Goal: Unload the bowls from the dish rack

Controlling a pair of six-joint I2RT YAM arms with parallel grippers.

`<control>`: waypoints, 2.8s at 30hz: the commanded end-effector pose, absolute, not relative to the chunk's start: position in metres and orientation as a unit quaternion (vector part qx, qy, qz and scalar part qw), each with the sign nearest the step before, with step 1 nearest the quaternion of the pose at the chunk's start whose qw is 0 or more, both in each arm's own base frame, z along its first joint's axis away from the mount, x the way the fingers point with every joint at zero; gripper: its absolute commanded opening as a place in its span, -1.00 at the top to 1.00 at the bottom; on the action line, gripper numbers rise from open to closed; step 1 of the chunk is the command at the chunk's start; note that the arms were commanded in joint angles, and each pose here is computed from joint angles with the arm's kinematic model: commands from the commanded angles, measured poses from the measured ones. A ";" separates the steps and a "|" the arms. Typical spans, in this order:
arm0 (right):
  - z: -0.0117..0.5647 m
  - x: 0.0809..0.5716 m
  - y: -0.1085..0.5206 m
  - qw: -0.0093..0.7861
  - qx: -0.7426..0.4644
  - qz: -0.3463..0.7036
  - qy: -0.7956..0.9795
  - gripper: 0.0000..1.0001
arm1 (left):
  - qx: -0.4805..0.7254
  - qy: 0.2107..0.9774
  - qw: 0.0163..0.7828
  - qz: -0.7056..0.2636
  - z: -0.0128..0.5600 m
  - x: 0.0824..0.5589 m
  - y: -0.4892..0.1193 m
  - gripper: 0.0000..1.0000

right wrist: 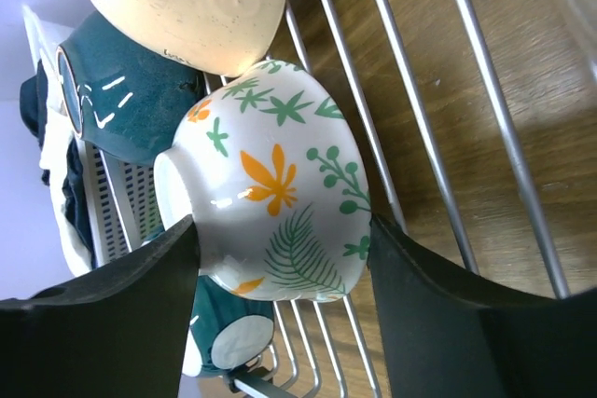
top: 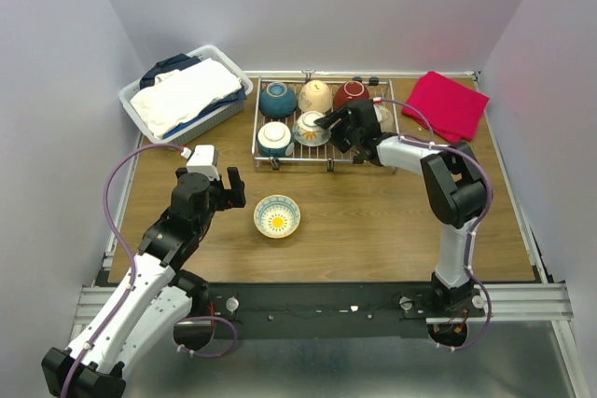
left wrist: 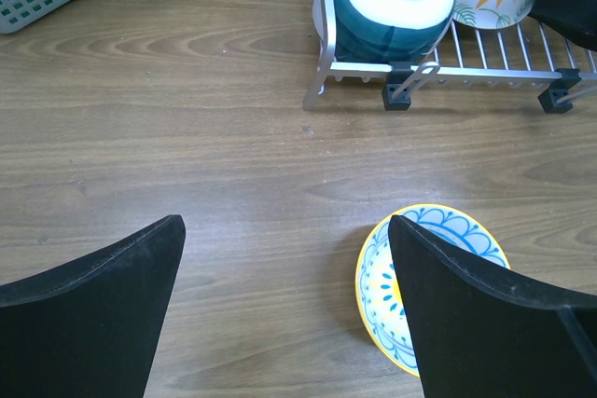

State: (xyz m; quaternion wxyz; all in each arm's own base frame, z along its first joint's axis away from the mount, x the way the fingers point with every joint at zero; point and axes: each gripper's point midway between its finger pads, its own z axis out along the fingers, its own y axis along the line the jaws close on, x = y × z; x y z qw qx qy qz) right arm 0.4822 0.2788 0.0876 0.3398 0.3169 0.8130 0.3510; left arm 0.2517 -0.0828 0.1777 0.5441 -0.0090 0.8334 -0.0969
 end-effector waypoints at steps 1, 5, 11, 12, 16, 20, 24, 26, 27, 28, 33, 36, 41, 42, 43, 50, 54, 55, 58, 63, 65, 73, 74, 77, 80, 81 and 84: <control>0.098 0.483 0.251 0.392 0.299 0.297 0.818 -0.18 | -0.005 0.827 0.553 -0.103 0.182 0.254 -0.084 -0.98; 0.116 0.483 0.249 0.416 0.271 0.295 0.817 0.03 | -0.005 0.828 0.552 -0.103 0.181 0.254 -0.085 -0.98; 0.141 0.485 0.247 0.453 0.201 0.275 0.824 0.13 | -0.003 0.828 0.550 -0.104 0.180 0.254 -0.085 -0.98; 0.148 0.485 0.246 0.460 0.191 0.274 0.823 0.13 | -0.003 0.829 0.550 -0.104 0.180 0.254 -0.085 -0.98; 0.164 0.483 0.242 0.482 0.134 0.249 0.829 0.14 | -0.002 0.829 0.550 -0.105 0.180 0.254 -0.085 -0.98; 0.179 0.478 0.239 0.504 0.050 0.214 0.836 0.14 | -0.002 0.830 0.547 -0.105 0.178 0.254 -0.086 -0.98; 0.198 0.472 0.241 0.526 -0.039 0.177 0.831 0.16 | -0.001 0.832 0.545 -0.105 0.177 0.255 -0.086 -0.98; 0.204 0.465 0.245 0.531 -0.103 0.145 0.828 0.15 | -0.001 0.833 0.543 -0.105 0.176 0.255 -0.087 -0.98; 0.206 0.462 0.245 0.534 -0.122 0.132 0.826 0.15 | -0.001 0.833 0.543 -0.105 0.176 0.255 -0.087 -0.98; 0.211 0.461 0.243 0.542 -0.135 0.115 0.821 0.15 | 0.001 0.833 0.543 -0.105 0.176 0.255 -0.087 -0.98; 0.229 0.446 0.254 0.568 -0.244 0.037 0.785 0.14 | 0.002 0.836 0.539 -0.104 0.173 0.255 -0.088 -0.98; 0.245 0.435 0.263 0.590 -0.293 -0.006 0.752 0.14 | 0.001 0.837 0.538 -0.104 0.173 0.256 -0.088 -0.98; 0.264 0.416 0.282 0.618 -0.336 -0.063 0.708 0.14 | -0.001 0.840 0.533 -0.103 0.169 0.256 -0.087 -0.98; 0.268 0.412 0.283 0.621 -0.353 -0.083 0.695 0.14 | -0.001 0.841 0.531 -0.102 0.168 0.256 -0.087 -0.98; 0.270 0.408 0.284 0.623 -0.362 -0.096 0.686 0.14 | -0.002 0.841 0.531 -0.102 0.169 0.256 -0.087 -0.98; 0.284 0.366 0.301 0.651 -0.419 -0.183 0.605 0.15 | -0.015 0.841 0.532 -0.097 0.169 0.257 -0.083 -0.98; 0.286 0.348 0.299 0.662 -0.431 -0.222 0.571 0.15 | -0.026 0.841 0.530 -0.104 0.168 0.257 -0.083 -0.98; 0.277 0.343 0.296 0.659 -0.438 -0.229 0.567 0.14 | -0.031 0.841 0.529 -0.107 0.168 0.258 -0.082 -0.98; 0.270 0.329 0.297 0.658 -0.457 -0.249 0.544 0.12 | -0.039 0.842 0.524 -0.126 0.167 0.261 -0.088 -0.98; 0.267 0.309 0.295 0.672 -0.465 -0.274 0.507 0.10 | -0.054 0.842 0.517 -0.146 0.176 0.273 -0.097 -0.98; 0.259 0.302 0.293 0.673 -0.468 -0.276 0.503 0.10 | -0.057 0.840 0.515 -0.162 0.190 0.279 -0.103 -0.98; 0.261 0.288 0.286 0.707 -0.457 -0.312 0.441 0.08 | -0.090 0.871 0.438 -0.205 0.218 0.310 -0.123 -0.98; 0.257 0.288 0.287 0.707 -0.461 -0.317 0.433 0.08 | -0.092 0.872 0.434 -0.208 0.233 0.313 -0.125 -0.98; 0.261 0.286 0.287 0.717 -0.453 -0.329 0.415 0.07 | -0.085 0.883 0.408 -0.217 0.250 0.320 -0.134 -0.98; 0.264 0.286 0.292 0.727 -0.449 -0.327 0.405 0.06 | -0.092 0.893 0.376 -0.227 0.260 0.323 -0.142 -0.98; 0.264 0.286 0.293 0.729 -0.448 -0.326 0.403 0.06 | -0.099 0.900 0.358 -0.227 0.254 0.327 -0.146 -0.97; 0.268 0.286 0.300 0.735 -0.446 -0.323 0.396 0.05 | -0.095 0.906 0.328 -0.252 0.258 0.330 -0.159 -0.97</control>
